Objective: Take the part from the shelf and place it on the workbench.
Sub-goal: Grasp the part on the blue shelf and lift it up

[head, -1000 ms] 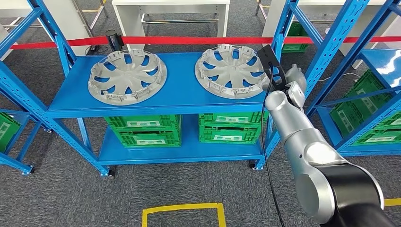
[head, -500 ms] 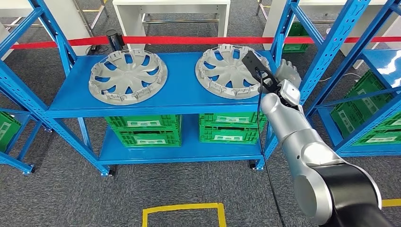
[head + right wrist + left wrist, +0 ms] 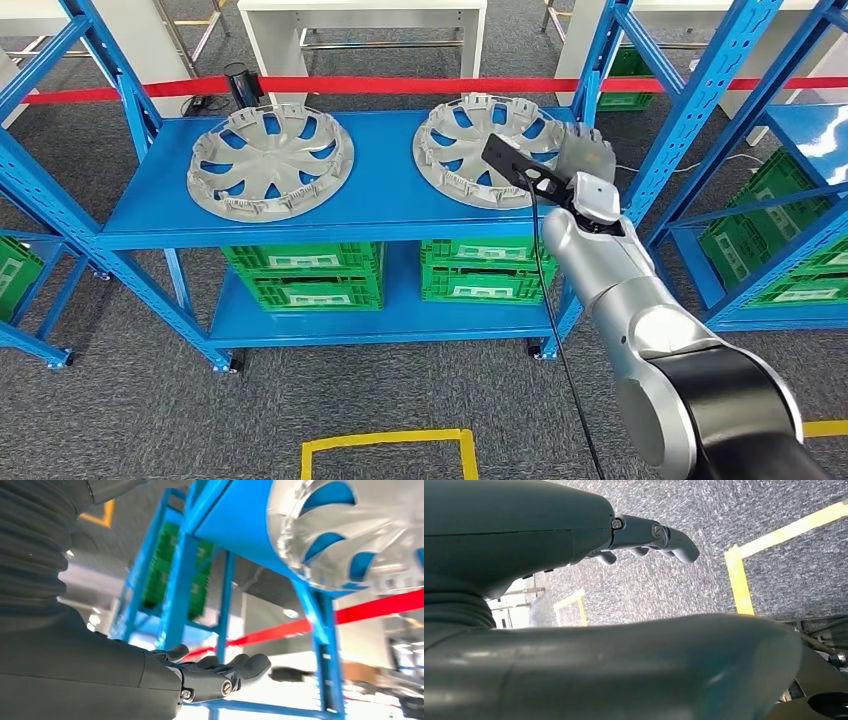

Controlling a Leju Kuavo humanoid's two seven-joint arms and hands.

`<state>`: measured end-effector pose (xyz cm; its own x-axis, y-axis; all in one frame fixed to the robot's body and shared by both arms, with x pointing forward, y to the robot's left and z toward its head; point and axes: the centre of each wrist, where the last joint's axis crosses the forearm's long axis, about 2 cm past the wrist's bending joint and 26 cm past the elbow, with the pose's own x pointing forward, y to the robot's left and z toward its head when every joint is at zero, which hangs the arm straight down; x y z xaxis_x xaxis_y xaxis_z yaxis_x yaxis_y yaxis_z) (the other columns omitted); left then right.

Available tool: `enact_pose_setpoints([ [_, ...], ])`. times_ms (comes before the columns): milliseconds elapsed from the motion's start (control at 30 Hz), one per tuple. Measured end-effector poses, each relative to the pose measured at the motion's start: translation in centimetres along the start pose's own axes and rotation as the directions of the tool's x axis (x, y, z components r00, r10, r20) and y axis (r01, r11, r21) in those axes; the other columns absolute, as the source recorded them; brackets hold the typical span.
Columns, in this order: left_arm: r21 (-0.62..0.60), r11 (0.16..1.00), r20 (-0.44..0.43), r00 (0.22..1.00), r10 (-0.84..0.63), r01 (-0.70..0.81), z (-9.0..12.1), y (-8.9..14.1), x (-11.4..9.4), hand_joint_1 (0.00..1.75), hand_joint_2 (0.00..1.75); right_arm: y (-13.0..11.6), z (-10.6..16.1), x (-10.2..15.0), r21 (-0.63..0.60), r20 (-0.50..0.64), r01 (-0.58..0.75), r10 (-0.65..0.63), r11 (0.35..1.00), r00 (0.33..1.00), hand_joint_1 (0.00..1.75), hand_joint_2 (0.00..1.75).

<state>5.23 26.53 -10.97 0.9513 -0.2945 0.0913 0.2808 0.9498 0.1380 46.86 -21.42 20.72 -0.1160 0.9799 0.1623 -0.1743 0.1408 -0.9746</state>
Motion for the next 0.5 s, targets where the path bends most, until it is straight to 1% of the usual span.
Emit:
enact_pose_setpoints([
  [167,0.001,1.0,-0.005,1.0,-0.008,0.008,0.0,0.1,0.0,0.0,0.0,1.1,0.3,0.1,-0.002,0.072,-0.055,0.055,0.998,0.996,0.0,1.75],
  [233,0.001,1.0,-0.008,1.0,-0.011,0.011,0.0,0.2,-0.1,0.0,0.0,1.5,0.4,0.1,-0.012,0.094,-0.039,0.04,0.999,0.995,0.0,1.75],
  [300,0.002,1.0,-0.011,1.0,-0.012,0.012,-0.1,0.3,-0.1,0.0,0.0,1.8,0.5,0.0,-0.02,0.113,0.009,-0.007,1.0,0.994,0.0,1.75],
  [333,0.003,1.0,-0.013,1.0,-0.012,0.012,-0.1,0.4,-0.1,0.0,0.0,1.9,0.6,0.0,-0.019,0.113,0.051,-0.048,0.999,0.992,0.0,1.75],
  [400,0.005,1.0,-0.017,1.0,-0.011,0.011,-0.1,0.5,-0.2,0.0,0.0,2.0,0.6,-0.3,-0.006,0.079,0.18,-0.179,0.984,0.981,0.0,1.75],
  [433,0.006,1.0,-0.02,1.0,-0.012,0.012,-0.1,0.5,-0.2,0.0,0.0,2.1,0.6,-0.5,0.006,0.037,0.26,-0.26,0.966,0.965,0.0,1.75],
  [467,0.007,1.0,-0.023,1.0,-0.013,0.013,-0.1,0.6,-0.2,0.0,0.0,2.1,0.6,-0.7,0.021,-0.025,0.354,-0.353,0.935,0.935,0.0,1.75],
  [500,0.008,1.0,-0.027,1.0,-0.015,0.015,-0.1,0.6,-0.2,0.0,0.0,2.0,0.6,-1.0,0.034,-0.109,0.456,-0.451,0.889,0.886,0.0,1.75],
])
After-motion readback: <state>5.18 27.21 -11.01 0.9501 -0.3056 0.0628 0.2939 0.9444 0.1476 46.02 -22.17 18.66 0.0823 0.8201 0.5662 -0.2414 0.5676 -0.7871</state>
